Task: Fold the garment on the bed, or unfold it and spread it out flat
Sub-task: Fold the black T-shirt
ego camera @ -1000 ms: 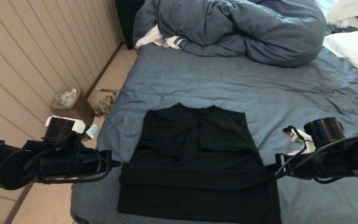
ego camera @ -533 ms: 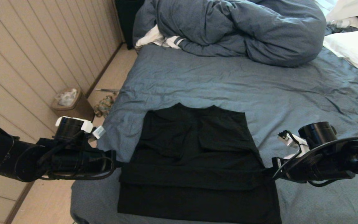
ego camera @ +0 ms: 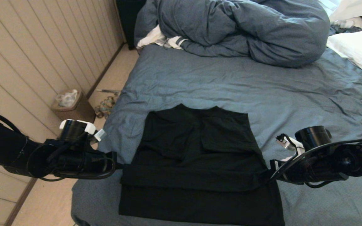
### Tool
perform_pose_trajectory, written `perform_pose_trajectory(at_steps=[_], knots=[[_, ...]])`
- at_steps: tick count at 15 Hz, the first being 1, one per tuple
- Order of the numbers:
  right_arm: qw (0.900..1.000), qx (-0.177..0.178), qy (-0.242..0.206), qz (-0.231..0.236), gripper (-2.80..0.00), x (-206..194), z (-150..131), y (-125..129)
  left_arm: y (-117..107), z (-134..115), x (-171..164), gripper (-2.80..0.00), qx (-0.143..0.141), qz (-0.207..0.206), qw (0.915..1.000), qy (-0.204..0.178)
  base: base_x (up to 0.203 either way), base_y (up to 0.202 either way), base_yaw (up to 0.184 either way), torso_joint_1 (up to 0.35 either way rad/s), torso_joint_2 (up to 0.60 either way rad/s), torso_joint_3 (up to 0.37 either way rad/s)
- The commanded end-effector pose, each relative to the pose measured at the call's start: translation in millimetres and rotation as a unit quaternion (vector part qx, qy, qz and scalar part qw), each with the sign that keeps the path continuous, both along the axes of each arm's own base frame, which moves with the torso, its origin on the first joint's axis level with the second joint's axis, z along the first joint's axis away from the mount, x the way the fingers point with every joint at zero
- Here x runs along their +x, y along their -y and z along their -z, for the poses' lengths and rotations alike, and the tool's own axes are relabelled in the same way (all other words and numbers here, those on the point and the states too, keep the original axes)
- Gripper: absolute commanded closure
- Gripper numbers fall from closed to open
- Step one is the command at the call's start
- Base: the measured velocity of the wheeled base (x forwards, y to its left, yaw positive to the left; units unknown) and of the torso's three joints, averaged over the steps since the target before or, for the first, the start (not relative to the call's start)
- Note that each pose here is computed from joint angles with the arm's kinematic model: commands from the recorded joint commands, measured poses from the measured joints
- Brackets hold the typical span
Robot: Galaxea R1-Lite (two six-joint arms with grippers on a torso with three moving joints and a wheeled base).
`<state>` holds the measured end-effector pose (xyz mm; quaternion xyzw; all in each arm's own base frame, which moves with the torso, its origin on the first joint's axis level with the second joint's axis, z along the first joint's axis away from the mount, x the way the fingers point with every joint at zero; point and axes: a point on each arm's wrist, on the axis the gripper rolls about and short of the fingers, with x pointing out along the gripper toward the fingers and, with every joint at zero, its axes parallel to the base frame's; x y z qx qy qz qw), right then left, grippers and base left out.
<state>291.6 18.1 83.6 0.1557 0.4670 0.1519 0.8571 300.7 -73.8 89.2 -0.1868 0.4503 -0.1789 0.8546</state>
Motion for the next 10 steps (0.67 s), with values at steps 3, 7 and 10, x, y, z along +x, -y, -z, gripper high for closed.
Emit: perform_pose_trajectory(at_steps=[3,7,10], knots=[[1.0,0.0,-0.011,-0.002,0.0,2,7,0,-9,-2,-2,0.0,0.005,-0.009,0.9999,0.007,0.0,0.0,0.0,0.0,0.0,0.0],[1.0,0.0,-0.009,-0.001,0.0,0,6,0,-13,-7,-14,0.0,0.004,-0.011,0.9999,0.009,0.0,0.0,0.0,0.0,0.0,0.0],[1.0,0.0,-0.008,-0.001,0.0,-3,4,0,-11,-1,-17,0.0,0.0,-0.004,1.0,-0.003,0.0,0.0,0.0,0.0,0.0,0.0]])
